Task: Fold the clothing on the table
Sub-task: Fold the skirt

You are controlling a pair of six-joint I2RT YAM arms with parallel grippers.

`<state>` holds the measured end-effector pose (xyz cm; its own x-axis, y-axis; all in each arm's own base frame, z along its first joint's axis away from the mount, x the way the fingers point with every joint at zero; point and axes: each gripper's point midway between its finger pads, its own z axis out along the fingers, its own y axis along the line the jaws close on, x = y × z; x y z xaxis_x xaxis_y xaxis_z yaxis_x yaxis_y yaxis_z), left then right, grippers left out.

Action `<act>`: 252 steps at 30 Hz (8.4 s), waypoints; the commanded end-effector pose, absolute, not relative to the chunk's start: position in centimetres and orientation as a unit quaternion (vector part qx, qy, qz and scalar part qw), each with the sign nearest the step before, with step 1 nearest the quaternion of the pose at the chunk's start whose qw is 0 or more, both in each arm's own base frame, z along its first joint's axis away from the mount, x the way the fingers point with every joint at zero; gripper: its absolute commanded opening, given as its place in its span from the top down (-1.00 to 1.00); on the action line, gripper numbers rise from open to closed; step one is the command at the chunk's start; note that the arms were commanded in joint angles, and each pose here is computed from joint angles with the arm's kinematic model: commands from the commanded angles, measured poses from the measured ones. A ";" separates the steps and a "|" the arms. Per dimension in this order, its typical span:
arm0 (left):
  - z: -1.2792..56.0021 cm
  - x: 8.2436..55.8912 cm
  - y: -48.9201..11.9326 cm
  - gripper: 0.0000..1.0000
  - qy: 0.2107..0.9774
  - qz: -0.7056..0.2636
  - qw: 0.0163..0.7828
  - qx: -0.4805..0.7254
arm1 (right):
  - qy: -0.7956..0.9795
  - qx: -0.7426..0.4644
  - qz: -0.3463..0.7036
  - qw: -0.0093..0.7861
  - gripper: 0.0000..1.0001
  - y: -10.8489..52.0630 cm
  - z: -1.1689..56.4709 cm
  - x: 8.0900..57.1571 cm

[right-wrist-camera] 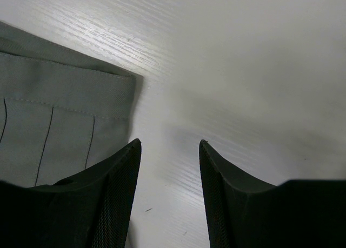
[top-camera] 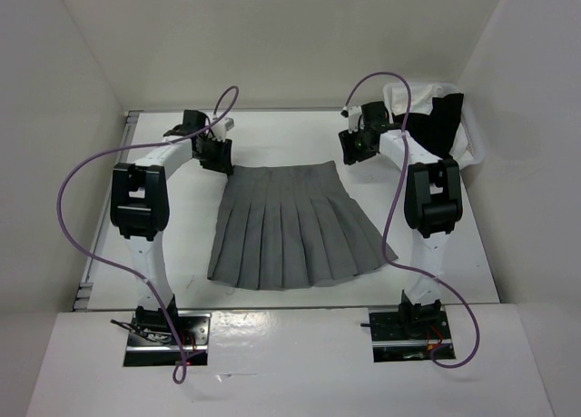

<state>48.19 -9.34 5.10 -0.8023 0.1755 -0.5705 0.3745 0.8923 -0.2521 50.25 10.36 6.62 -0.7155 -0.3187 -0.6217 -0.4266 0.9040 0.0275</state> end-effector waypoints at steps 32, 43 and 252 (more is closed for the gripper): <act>4.1 50.5 -11.7 0.50 0.909 -0.230 0.280 0.204 | 0.911 -0.225 0.112 0.326 -0.11 11.8 7.6 51.1; 3.6 49.9 -11.9 0.77 0.908 -0.238 0.274 0.212 | 0.904 -0.241 0.173 0.308 -0.18 13.9 6.0 50.7; 17.8 34.9 -8.4 1.00 0.821 -0.073 0.413 0.388 | 0.797 -0.448 0.131 0.383 1.00 13.6 20.0 35.0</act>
